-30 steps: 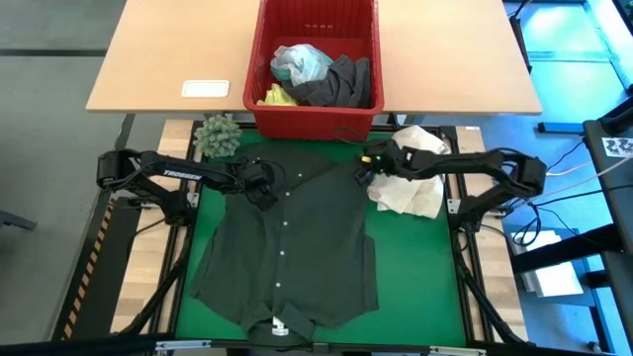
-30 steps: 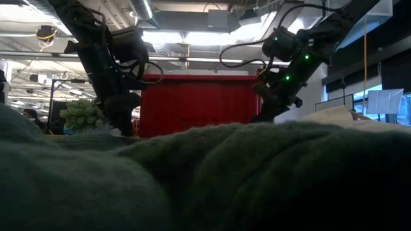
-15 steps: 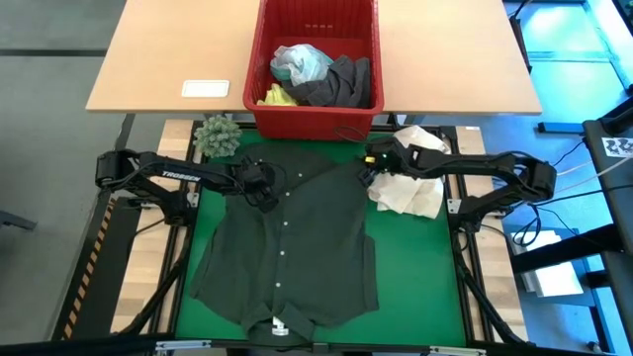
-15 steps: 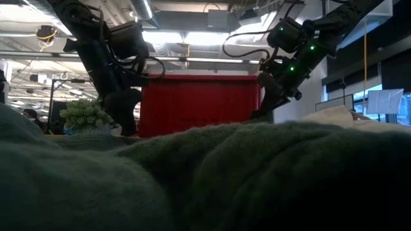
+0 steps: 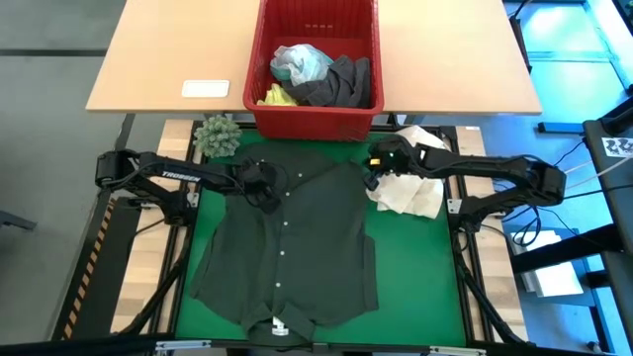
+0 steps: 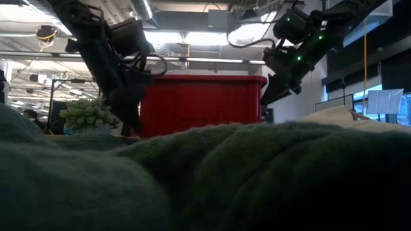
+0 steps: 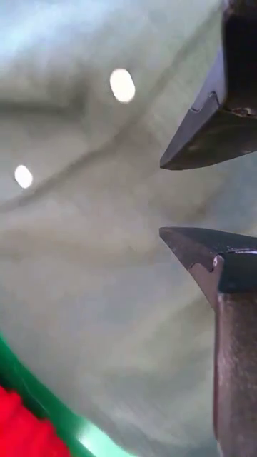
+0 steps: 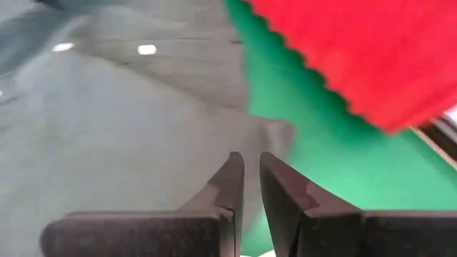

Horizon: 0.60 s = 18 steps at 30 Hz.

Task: Fold Laundry from Bin
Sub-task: Fold the dark green polo

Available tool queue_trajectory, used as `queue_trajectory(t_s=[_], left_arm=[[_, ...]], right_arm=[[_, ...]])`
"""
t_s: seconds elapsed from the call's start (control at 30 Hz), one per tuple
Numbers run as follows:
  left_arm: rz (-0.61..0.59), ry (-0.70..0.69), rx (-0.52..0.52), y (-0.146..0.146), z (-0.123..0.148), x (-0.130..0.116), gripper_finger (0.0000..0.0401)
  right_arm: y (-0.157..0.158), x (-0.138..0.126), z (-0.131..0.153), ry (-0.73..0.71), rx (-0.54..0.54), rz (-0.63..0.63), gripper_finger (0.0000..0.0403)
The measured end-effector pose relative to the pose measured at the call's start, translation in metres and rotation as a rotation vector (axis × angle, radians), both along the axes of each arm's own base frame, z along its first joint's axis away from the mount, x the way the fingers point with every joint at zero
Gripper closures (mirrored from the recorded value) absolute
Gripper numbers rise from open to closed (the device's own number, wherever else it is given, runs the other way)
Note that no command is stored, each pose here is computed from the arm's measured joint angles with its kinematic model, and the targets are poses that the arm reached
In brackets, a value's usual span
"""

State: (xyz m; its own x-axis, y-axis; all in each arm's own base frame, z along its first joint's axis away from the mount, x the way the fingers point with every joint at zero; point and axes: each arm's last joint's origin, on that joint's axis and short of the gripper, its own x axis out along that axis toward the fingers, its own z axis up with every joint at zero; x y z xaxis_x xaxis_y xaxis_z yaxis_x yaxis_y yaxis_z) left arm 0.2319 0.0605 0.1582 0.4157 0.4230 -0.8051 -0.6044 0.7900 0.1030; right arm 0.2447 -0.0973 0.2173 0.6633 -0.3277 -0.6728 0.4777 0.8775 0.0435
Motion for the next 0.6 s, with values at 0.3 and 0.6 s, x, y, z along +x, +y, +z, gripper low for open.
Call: queue_trajectory(t_s=[0.3,0.6], left_arm=[[-0.152,-0.109,0.027,-0.028,0.027,0.025,0.0266],[-0.345,-0.266,0.035,-0.091,0.041,0.038,0.0266]], right_arm=[[0.036,0.003,0.012,-0.03,-0.011,0.164,0.0356],[0.097,0.008,0.015,-0.047,0.008,0.402,0.0356]])
